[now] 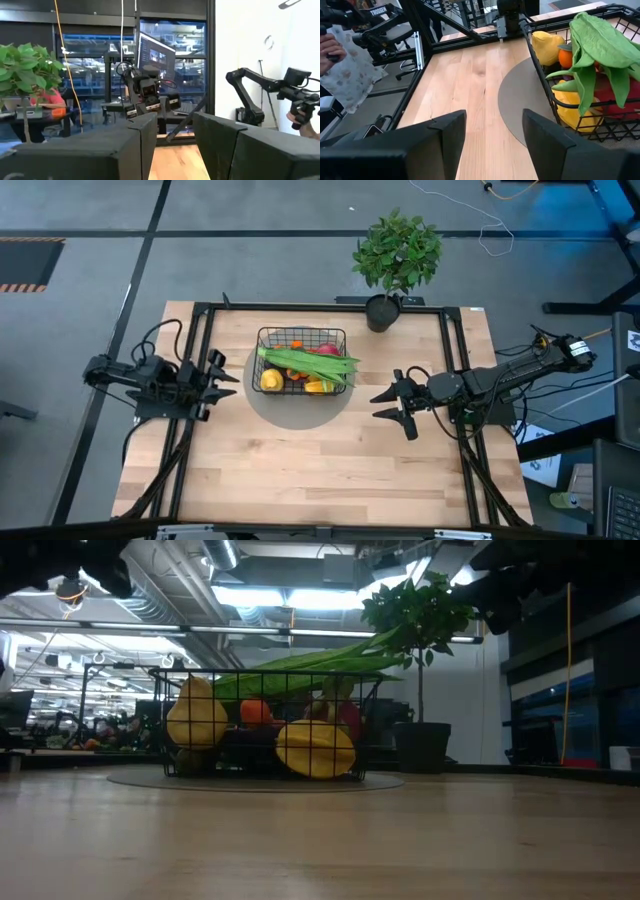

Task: Build produce basket
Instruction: Return to Home Position

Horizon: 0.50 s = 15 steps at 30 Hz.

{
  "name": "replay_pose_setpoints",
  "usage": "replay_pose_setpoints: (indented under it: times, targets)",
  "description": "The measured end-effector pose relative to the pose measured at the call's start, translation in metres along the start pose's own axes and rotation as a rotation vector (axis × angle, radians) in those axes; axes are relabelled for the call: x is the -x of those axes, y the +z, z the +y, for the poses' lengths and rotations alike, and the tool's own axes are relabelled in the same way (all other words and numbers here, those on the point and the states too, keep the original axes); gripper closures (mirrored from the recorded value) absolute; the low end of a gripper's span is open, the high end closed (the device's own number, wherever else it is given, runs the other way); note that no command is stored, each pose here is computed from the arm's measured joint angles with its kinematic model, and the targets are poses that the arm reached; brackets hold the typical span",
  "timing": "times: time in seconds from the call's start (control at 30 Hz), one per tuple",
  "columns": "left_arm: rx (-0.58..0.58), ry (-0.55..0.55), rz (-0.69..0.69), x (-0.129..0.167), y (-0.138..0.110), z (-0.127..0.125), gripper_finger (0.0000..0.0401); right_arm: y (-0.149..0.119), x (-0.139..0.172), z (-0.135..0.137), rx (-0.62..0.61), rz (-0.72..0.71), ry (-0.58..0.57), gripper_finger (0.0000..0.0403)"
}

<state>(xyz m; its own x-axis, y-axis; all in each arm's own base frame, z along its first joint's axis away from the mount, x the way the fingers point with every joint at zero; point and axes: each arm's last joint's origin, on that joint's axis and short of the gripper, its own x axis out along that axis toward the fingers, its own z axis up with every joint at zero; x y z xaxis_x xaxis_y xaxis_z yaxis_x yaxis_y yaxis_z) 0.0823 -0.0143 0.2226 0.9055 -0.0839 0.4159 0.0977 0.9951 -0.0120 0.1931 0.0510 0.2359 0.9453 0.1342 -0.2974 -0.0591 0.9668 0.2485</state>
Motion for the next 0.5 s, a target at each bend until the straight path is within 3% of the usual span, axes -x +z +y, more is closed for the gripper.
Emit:
replay_pose_setpoints:
  times: [0.5]
  targets:
    - [0.084,-0.033,0.094,0.003,-0.026,-0.002,0.0282,0.0,0.0,0.0,0.002,0.001,0.0,0.0219]
